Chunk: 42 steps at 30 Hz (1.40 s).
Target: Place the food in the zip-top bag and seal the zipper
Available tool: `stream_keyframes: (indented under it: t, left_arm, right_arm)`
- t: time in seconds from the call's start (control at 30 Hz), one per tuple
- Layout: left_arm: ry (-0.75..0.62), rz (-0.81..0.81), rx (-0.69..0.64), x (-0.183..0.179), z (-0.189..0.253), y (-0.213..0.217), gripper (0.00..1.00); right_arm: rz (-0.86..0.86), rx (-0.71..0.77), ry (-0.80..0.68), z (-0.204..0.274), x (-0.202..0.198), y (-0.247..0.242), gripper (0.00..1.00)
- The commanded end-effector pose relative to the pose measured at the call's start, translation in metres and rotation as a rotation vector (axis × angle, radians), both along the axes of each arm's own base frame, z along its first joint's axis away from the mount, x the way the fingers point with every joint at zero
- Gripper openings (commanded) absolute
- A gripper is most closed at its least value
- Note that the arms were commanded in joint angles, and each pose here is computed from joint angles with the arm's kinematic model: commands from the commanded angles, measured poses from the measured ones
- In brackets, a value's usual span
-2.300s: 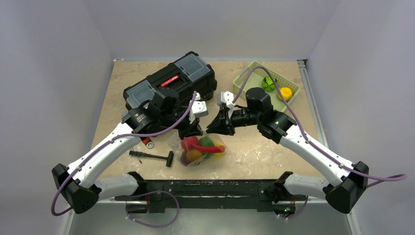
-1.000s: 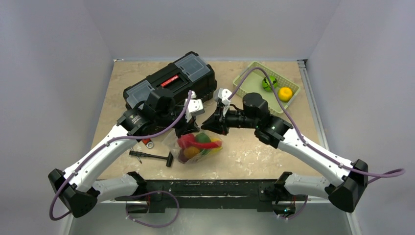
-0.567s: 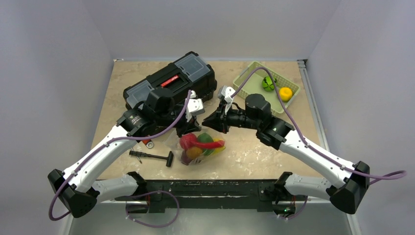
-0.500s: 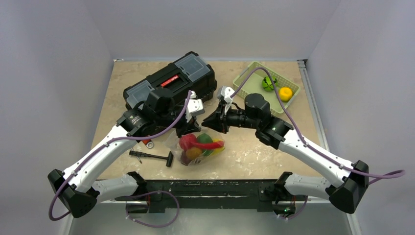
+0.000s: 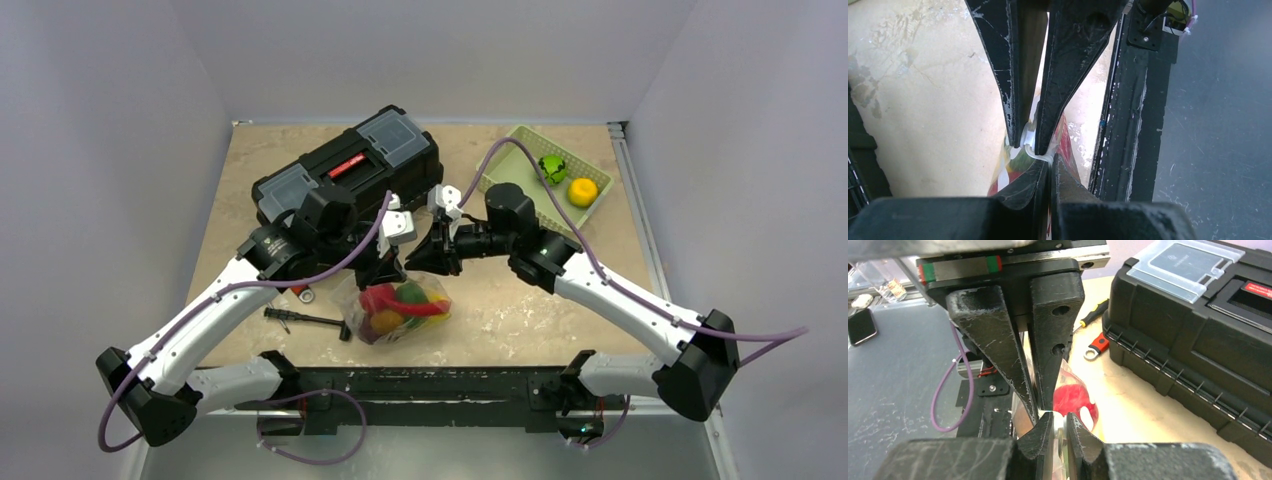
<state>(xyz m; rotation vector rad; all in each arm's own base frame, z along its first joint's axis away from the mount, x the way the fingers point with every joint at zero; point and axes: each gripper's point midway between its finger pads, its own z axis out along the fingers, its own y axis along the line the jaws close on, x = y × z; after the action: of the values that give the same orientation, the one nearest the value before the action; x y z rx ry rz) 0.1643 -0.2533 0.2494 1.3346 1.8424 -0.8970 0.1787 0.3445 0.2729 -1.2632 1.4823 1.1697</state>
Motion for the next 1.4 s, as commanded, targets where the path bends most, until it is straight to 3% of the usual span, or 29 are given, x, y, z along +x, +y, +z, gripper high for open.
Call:
stream_keyframes:
  t: [0.0, 0.37, 0.6, 0.83, 1.03, 1.13, 1.23, 1.37]
  left_arm:
    - [-0.14, -0.055, -0.154, 0.006, 0.045, -0.018, 0.0]
    - [-0.152, -0.032, -0.135, 0.01, 0.043, -0.015, 0.0]
    - [-0.149, -0.037, -0.142, 0.009, 0.044, -0.016, 0.0]
    - [-0.142, -0.055, -0.152, 0.006, 0.045, -0.018, 0.0]
    - [-0.139, -0.062, -0.155, 0.005, 0.044, -0.019, 0.0]
    - [-0.14, -0.052, -0.149, 0.007, 0.043, -0.018, 0.0]
    - [-0.15, -0.041, -0.148, 0.009, 0.045, -0.017, 0.0]
    - [-0.155, -0.035, -0.155, 0.01, 0.047, -0.016, 0.0]
  right_arm:
    - [0.114, 0.027, -0.012, 0.012, -0.025, 0.0, 0.11]
    - [0.147, 0.077, -0.008, 0.024, -0.044, -0.016, 0.14]
    - [0.126, 0.041, 0.021, 0.01, -0.035, -0.01, 0.17]
    - [-0.019, 0.068, -0.02, 0.017, -0.004, -0.003, 0.19]
    - [0.056, 0.105, 0.006, 0.023, -0.015, 0.004, 0.21]
    - [0.109, 0.106, 0.011, 0.024, -0.026, 0.0, 0.27]
    - [0.068, 0.098, 0.032, 0.021, -0.022, -0.014, 0.41]
    - [0.026, 0.106, 0.073, 0.011, -0.014, -0.035, 0.44]
